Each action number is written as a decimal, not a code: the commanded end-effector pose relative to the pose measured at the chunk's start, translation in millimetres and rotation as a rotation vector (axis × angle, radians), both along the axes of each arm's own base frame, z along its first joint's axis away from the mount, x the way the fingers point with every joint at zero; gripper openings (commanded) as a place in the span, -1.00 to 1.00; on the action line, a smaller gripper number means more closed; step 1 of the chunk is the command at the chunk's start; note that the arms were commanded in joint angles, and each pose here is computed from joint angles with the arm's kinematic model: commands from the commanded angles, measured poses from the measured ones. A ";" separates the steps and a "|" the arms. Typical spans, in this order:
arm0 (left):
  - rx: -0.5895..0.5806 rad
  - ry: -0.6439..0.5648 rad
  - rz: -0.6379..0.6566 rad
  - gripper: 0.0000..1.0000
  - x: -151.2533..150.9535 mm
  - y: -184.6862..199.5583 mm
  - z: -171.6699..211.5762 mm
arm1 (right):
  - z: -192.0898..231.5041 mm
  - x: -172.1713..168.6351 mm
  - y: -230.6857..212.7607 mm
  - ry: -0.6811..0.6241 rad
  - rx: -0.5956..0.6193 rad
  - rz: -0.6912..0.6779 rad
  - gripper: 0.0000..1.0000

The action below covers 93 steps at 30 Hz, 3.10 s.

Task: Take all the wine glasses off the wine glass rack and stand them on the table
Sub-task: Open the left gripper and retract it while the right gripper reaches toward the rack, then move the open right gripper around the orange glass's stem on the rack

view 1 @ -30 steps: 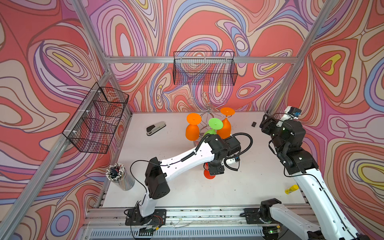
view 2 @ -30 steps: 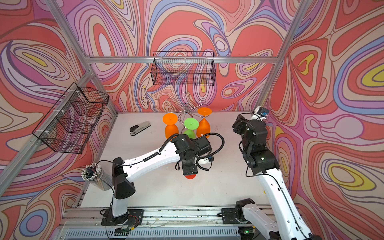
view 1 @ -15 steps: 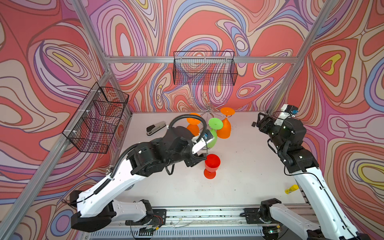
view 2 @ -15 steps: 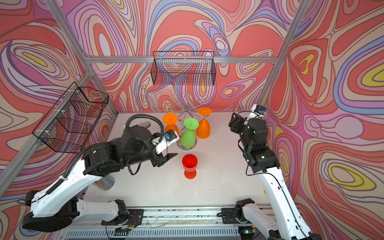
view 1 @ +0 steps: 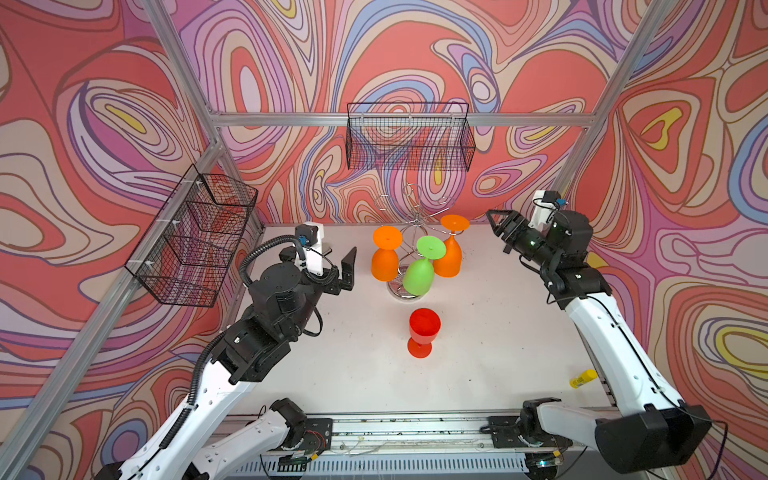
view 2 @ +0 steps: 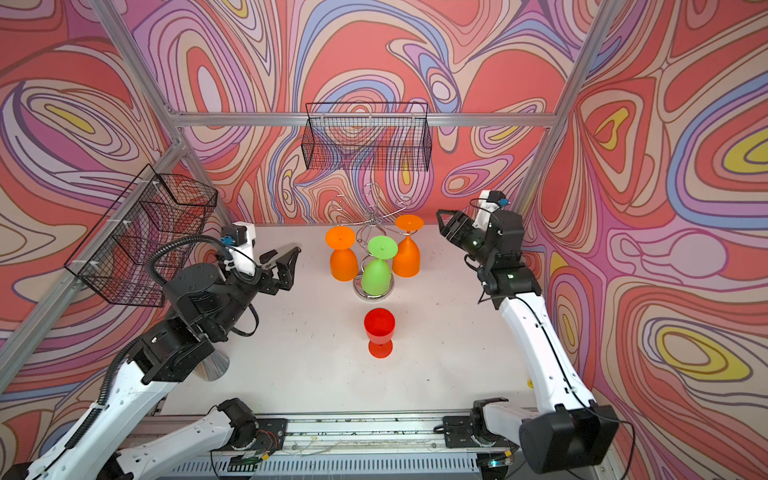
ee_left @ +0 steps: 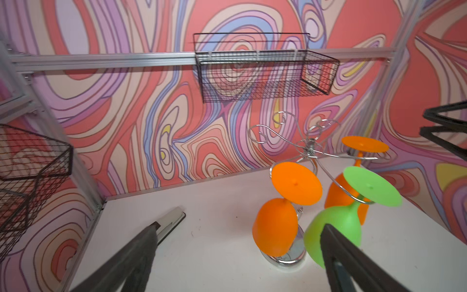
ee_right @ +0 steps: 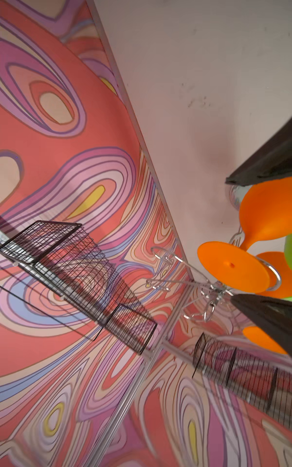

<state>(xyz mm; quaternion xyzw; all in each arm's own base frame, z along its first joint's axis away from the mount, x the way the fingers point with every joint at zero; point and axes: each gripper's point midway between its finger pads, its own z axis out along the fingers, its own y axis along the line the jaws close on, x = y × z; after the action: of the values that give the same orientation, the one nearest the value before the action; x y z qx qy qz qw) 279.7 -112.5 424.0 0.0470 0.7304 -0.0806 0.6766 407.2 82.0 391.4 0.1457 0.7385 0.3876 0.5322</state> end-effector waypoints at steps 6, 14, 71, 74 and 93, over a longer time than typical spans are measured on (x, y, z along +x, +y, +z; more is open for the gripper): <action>-0.224 -0.050 0.168 1.00 13.5 52.3 6.8 | 3.1 14.7 25.2 0.021 0.299 0.255 0.38; -0.314 0.023 0.143 1.00 37.4 59.5 -16.4 | -12.4 26.1 30.3 0.069 0.335 0.289 0.34; -0.293 0.027 0.104 0.97 32.9 55.0 -18.4 | -35.8 27.2 75.9 0.189 0.266 0.482 -0.72; -0.292 0.029 0.104 0.97 32.5 55.0 -19.1 | -36.0 27.1 76.6 0.190 0.263 0.482 -0.77; -0.289 0.042 0.092 0.98 34.5 52.3 -22.6 | -18.1 18.6 79.1 0.208 0.314 0.498 -1.00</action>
<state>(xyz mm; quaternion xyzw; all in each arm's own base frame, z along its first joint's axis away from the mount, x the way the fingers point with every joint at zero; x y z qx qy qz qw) 314.3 -62.3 403.1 -0.0885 0.7253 -0.1603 0.6636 432.6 156.5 356.4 0.0929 0.7426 0.5843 0.3140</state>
